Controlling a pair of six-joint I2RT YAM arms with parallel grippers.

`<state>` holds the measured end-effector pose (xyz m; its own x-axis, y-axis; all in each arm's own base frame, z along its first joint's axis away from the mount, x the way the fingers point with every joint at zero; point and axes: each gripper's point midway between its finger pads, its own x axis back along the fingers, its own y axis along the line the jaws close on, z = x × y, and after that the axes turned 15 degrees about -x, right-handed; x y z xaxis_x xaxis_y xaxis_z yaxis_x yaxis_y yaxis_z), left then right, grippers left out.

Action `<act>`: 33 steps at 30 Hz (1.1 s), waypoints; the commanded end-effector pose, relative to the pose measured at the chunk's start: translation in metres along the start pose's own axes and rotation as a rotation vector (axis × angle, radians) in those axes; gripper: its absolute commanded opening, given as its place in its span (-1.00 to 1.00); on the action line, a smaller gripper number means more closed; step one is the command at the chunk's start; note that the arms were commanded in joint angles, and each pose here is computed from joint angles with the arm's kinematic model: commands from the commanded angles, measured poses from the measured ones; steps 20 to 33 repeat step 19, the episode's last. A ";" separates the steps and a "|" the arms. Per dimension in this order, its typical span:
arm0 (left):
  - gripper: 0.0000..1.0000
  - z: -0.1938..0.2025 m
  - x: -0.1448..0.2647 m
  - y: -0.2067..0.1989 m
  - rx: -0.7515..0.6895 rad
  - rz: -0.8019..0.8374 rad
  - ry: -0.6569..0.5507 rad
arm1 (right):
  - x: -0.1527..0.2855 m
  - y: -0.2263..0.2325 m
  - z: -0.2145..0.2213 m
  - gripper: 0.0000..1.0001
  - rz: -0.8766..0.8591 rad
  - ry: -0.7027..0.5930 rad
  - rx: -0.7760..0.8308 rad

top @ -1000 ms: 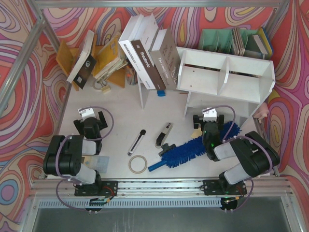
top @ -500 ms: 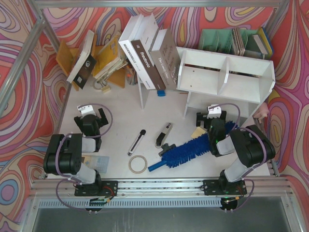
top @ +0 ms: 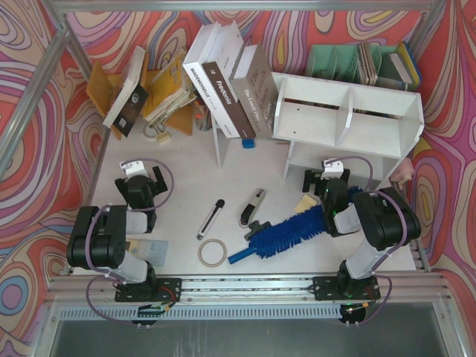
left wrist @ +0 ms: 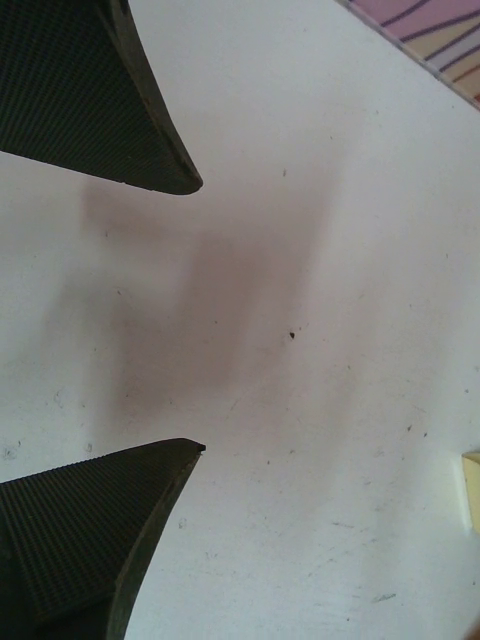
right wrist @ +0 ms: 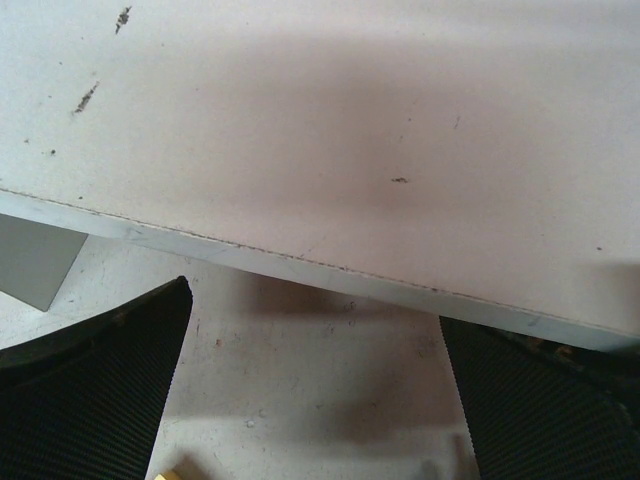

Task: Dust the bookshelf with a duster

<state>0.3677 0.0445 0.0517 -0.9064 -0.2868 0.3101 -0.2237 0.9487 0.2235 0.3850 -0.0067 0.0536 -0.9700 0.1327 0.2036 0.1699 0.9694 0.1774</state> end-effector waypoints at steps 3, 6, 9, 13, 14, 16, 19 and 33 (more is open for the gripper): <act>0.96 -0.007 -0.006 -0.014 -0.024 0.086 0.004 | -0.007 -0.001 -0.016 0.98 0.016 -0.052 -0.025; 0.97 -0.007 -0.006 -0.014 -0.024 0.086 0.005 | -0.007 -0.001 -0.016 0.97 0.015 -0.052 -0.025; 0.97 -0.008 -0.006 -0.014 -0.024 0.086 0.001 | -0.007 -0.001 -0.016 0.97 0.016 -0.050 -0.025; 0.96 -0.007 -0.007 -0.014 -0.026 0.088 0.008 | -0.007 -0.001 -0.016 0.97 0.016 -0.052 -0.025; 0.97 -0.007 -0.007 -0.014 -0.025 0.088 0.008 | -0.007 -0.001 -0.016 0.97 0.016 -0.051 -0.025; 0.97 -0.007 -0.007 -0.014 -0.025 0.088 0.007 | -0.007 -0.001 -0.016 0.97 0.016 -0.052 -0.025; 0.97 -0.007 -0.006 -0.014 -0.026 0.086 0.005 | -0.007 -0.001 -0.016 0.97 0.017 -0.049 -0.025; 0.97 -0.007 -0.006 -0.014 -0.026 0.086 0.005 | -0.007 -0.001 -0.016 0.97 0.017 -0.049 -0.025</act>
